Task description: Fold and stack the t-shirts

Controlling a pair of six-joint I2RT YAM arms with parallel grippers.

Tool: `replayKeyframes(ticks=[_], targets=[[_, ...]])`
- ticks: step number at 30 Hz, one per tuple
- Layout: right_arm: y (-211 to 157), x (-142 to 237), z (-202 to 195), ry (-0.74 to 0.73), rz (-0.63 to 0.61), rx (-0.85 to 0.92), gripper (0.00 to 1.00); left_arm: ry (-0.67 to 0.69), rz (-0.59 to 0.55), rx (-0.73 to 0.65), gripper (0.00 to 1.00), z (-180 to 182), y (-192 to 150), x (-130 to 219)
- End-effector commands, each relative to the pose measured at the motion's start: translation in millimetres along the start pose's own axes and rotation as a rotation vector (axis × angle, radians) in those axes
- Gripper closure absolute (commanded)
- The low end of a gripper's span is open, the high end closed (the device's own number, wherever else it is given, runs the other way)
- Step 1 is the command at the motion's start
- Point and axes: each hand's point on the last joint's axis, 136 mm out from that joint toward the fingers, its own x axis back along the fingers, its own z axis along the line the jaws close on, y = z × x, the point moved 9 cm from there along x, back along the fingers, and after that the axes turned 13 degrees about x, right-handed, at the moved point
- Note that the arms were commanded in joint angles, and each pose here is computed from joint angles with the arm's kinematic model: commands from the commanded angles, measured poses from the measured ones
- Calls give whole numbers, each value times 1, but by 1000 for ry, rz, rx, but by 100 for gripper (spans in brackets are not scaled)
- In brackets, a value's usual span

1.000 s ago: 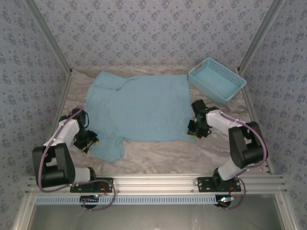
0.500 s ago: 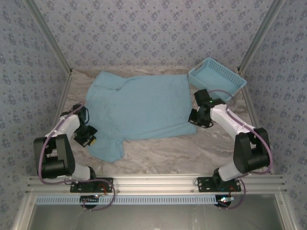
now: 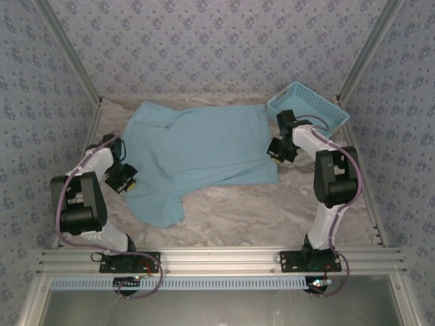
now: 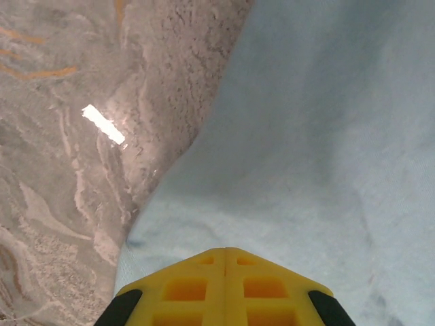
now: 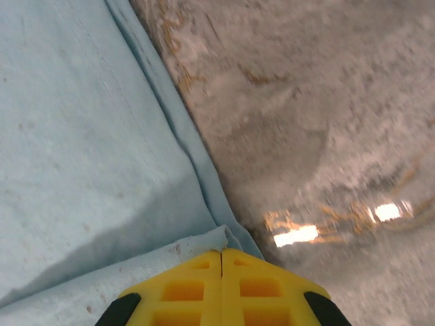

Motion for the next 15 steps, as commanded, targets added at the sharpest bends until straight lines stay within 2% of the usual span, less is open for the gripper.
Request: replayKeyframes(ticks=[1, 3, 5, 9, 15], targets=[[4, -1, -4, -29, 28, 6, 90, -9, -15, -35, 100, -3, 1, 11], [2, 3, -11, -48, 16, -9, 75, -7, -40, -46, 100, 3, -4, 20], [-4, 15, -16, -49, -24, -28, 69, -16, -45, -59, 96, 9, -12, 28], [-22, 20, -20, -7, -15, -41, 68, 10, -25, -84, 83, 28, -34, 30], [-45, -5, -22, 26, 57, -46, 69, 51, 32, -76, 81, 50, -51, 15]])
